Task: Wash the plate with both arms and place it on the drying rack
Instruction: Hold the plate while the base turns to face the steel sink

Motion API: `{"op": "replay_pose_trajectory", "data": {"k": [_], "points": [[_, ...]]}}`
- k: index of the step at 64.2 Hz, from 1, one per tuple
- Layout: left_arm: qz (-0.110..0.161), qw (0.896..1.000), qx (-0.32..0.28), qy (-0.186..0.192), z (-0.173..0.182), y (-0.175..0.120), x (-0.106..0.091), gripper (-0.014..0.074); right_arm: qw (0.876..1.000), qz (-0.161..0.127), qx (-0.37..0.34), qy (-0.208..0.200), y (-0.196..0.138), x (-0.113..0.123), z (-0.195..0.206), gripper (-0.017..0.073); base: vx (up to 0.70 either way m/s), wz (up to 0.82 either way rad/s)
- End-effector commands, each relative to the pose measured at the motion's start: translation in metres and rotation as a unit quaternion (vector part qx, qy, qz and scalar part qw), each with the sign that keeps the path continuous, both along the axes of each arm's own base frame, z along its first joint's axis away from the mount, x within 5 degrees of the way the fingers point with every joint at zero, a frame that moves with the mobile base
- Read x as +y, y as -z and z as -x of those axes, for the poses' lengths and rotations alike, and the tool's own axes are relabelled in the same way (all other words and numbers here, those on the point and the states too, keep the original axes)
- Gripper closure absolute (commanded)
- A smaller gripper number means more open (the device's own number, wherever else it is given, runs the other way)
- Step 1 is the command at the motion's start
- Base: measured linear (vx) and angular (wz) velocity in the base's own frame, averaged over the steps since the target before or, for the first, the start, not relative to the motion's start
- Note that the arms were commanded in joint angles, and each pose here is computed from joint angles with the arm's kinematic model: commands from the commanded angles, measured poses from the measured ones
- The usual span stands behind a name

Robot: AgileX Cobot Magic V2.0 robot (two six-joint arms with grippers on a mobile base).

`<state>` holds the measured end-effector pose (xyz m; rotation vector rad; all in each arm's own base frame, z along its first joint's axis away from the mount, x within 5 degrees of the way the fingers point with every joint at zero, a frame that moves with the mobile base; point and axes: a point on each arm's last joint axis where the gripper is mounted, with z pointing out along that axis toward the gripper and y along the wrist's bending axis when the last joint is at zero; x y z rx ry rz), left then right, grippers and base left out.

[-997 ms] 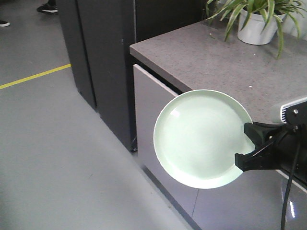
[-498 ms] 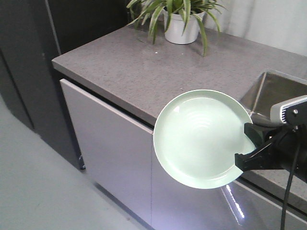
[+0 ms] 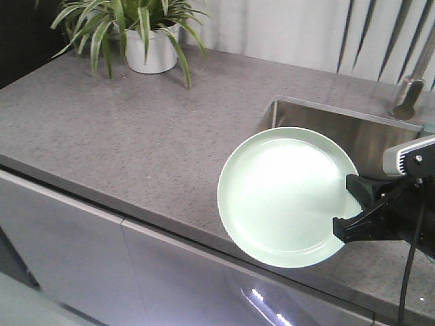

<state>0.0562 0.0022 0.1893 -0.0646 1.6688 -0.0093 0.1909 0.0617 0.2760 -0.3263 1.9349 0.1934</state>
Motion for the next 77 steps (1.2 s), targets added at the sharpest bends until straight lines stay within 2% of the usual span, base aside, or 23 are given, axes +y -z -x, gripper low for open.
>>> {"op": "replay_pose_trajectory", "data": {"k": [1, 41, 77], "points": [[0.005, 0.999, -0.032, 0.006, -0.0001, 0.0003, -0.0009, 0.0599, 0.998, -0.013, -0.058, 0.007, -0.0189, -0.0014, -0.0031, 0.0568, 0.11, -0.45], [0.005, 0.999, -0.032, 0.006, -0.0001, 0.0003, -0.0009, 0.0599, 0.998, -0.013, -0.058, 0.007, -0.0189, -0.0014, -0.0031, 0.0568, 0.10, -0.44], [0.005, 0.999, -0.032, 0.006, -0.0001, 0.0003, -0.0009, 0.0599, 0.998, -0.013, -0.058, 0.007, -0.0189, -0.0014, -0.0031, 0.0568, 0.06, -0.25]]}}
